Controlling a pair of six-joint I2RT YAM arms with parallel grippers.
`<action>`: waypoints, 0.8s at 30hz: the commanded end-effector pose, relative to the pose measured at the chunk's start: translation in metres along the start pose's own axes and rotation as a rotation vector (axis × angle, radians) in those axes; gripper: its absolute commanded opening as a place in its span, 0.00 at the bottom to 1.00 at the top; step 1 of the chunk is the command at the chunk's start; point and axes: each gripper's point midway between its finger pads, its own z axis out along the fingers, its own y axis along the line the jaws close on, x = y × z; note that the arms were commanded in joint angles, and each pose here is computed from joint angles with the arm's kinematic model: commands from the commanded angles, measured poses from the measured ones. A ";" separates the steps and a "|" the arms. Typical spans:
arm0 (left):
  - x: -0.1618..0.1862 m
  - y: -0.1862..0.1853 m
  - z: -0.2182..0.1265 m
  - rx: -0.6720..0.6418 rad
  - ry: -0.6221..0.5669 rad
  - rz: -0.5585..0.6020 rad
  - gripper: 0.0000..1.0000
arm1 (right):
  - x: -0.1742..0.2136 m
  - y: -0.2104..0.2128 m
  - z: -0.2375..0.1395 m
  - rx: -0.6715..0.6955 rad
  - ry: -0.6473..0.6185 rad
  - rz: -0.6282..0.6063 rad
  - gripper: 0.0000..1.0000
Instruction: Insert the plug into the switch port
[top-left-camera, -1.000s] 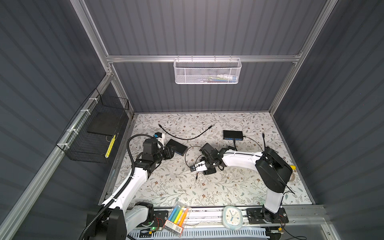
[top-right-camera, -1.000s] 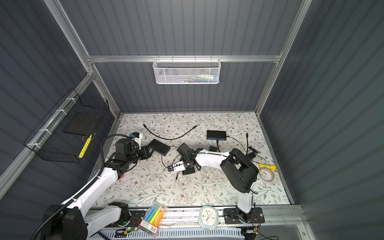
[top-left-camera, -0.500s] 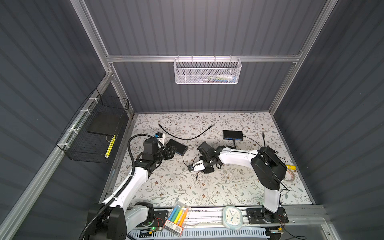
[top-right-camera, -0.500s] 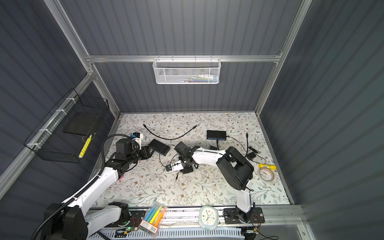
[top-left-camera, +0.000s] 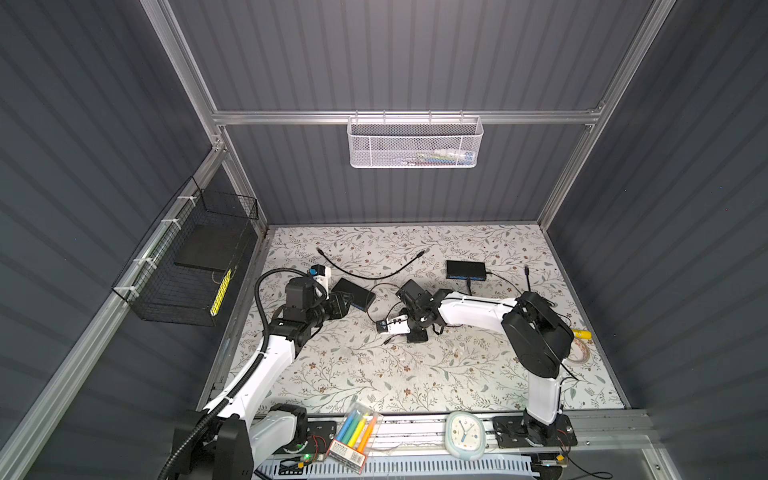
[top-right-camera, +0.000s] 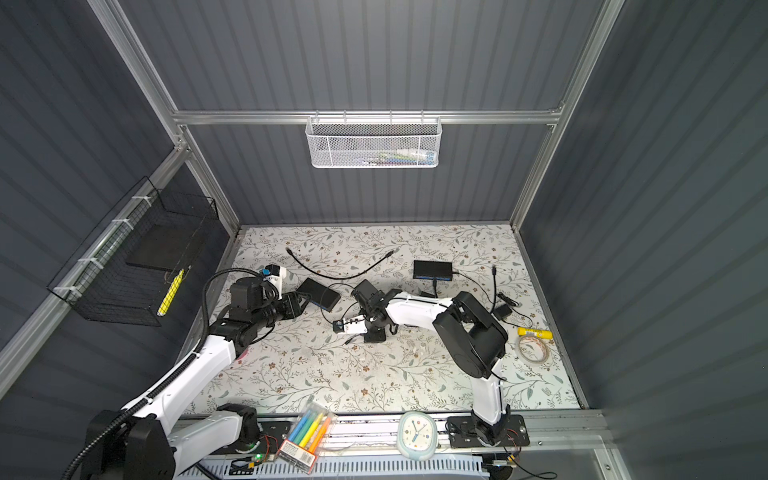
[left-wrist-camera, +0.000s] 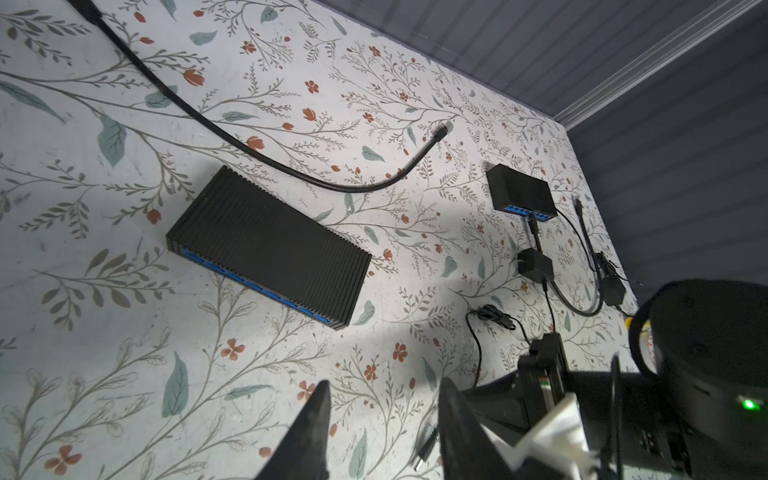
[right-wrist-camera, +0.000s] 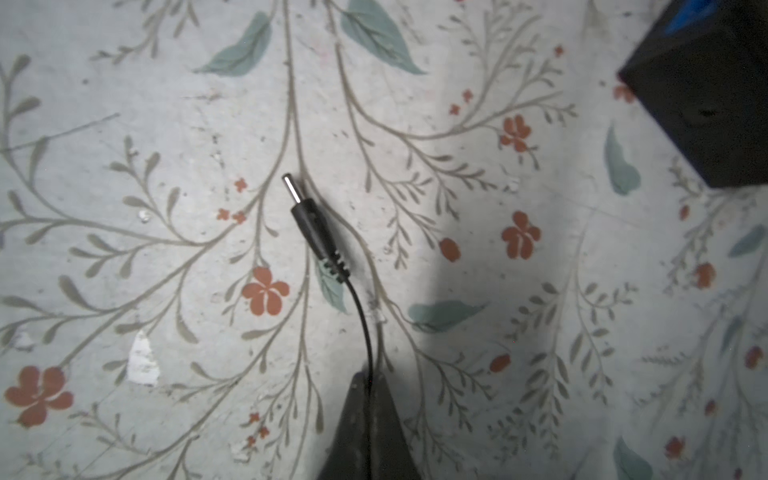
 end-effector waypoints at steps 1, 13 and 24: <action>0.006 -0.013 0.000 0.091 0.022 -0.015 0.43 | -0.019 -0.028 -0.032 0.126 -0.118 0.173 0.00; 0.024 -0.074 0.021 0.366 0.108 0.019 0.30 | -0.024 -0.055 -0.073 0.303 -0.342 0.466 0.00; 0.034 -0.082 0.046 0.389 0.159 0.016 0.21 | -0.025 -0.055 -0.084 0.309 -0.399 0.488 0.00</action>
